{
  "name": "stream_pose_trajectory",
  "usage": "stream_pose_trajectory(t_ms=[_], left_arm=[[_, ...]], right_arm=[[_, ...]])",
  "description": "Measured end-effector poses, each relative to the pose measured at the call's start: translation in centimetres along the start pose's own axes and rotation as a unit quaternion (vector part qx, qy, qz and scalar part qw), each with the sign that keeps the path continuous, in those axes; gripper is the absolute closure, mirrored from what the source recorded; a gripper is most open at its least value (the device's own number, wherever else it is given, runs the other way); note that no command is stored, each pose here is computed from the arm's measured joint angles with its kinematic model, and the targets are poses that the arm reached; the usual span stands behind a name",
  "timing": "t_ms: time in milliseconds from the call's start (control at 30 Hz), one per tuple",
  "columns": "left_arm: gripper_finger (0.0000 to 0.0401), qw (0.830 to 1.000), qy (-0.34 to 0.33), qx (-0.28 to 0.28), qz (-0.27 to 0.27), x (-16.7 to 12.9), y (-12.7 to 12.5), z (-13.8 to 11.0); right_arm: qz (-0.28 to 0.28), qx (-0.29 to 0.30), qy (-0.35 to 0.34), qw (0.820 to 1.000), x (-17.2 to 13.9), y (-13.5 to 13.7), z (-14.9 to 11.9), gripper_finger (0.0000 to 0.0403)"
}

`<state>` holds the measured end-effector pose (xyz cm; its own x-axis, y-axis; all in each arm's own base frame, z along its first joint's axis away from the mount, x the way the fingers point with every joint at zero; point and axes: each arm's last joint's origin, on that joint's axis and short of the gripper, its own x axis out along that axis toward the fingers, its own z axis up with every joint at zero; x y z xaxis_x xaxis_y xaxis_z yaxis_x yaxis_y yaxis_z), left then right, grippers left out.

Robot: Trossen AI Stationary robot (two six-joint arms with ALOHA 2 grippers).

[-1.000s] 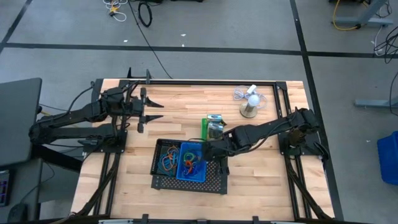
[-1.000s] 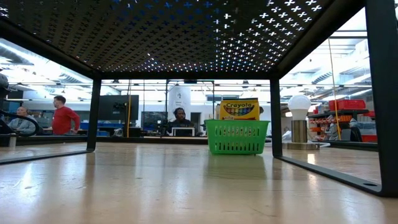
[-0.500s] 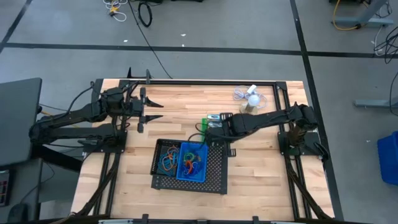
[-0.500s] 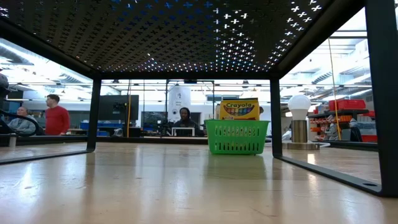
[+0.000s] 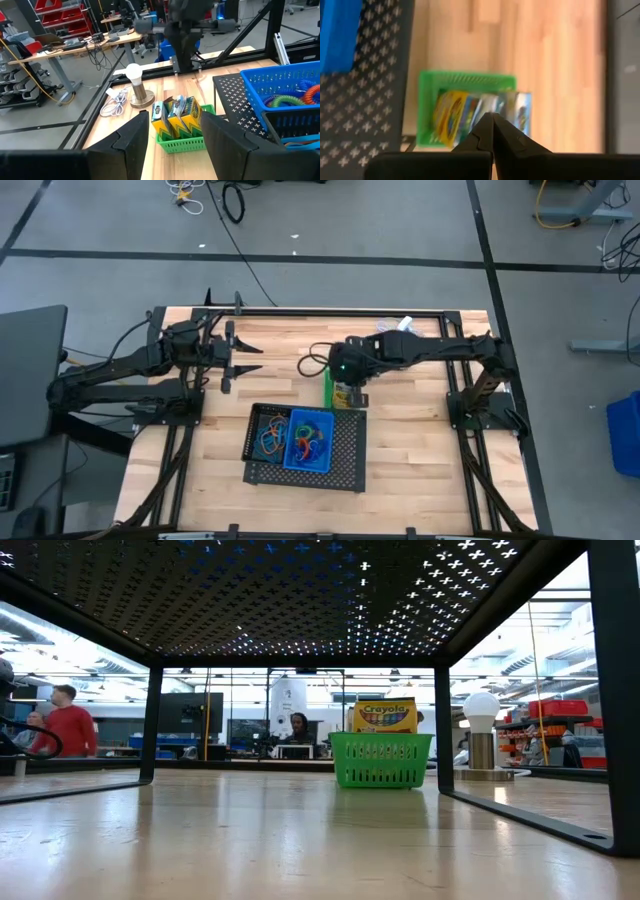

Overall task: Pick & Place Office Desk Supplies
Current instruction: Adjust the shelf

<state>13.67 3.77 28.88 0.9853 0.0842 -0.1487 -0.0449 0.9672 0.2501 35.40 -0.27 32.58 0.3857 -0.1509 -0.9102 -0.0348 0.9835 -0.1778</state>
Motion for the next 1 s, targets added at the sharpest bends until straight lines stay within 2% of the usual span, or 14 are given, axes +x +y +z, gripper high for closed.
stream_pose_trajectory(t_ms=[67,233,267,400,500,700,833,1000], left_arm=[[0.0214,1.0,0.003,-0.001,0.005,0.0,0.0,0.0],[0.0214,1.0,0.01,0.0,0.026,0.0,0.1,-0.1],[0.0214,1.0,0.01,0.0,0.025,0.0,0.1,-0.1],[0.0214,0.999,0.022,-0.002,0.03,0.0,0.1,-0.3],[0.0214,0.998,0.029,-0.004,0.054,-0.1,0.2,-0.3],[0.0214,0.996,-0.048,0.018,0.079,-0.7,0.6,1.2],[0.0214,0.995,-0.077,0.025,0.065,-1.0,0.6,2.1],[0.0214,0.994,-0.08,0.033,0.059,-1.3,0.6,2.4]], right_arm=[[-0.026,-0.002,-0.008,1.0,-0.4,0.5,0.1,0.0402],[-0.013,0.005,0.052,0.999,-0.7,2.5,-1.0,0.0402],[-0.007,0.006,0.054,0.998,-0.8,3.1,-1.1,0.0402],[0.076,0.009,0.094,0.993,-1.5,6.4,-1.9,0.0402],[0.089,0.02,0.122,0.988,-1.7,8.4,-2.4,0.0403],[0.088,0.045,0.146,0.984,-2.1,11.4,-3.2,0.0403],[0.121,0.062,0.188,0.973,0.0,13.1,-4.7,0.0403],[0.119,0.07,0.209,0.968,3.6,14.0,-6.7,0.0403]])
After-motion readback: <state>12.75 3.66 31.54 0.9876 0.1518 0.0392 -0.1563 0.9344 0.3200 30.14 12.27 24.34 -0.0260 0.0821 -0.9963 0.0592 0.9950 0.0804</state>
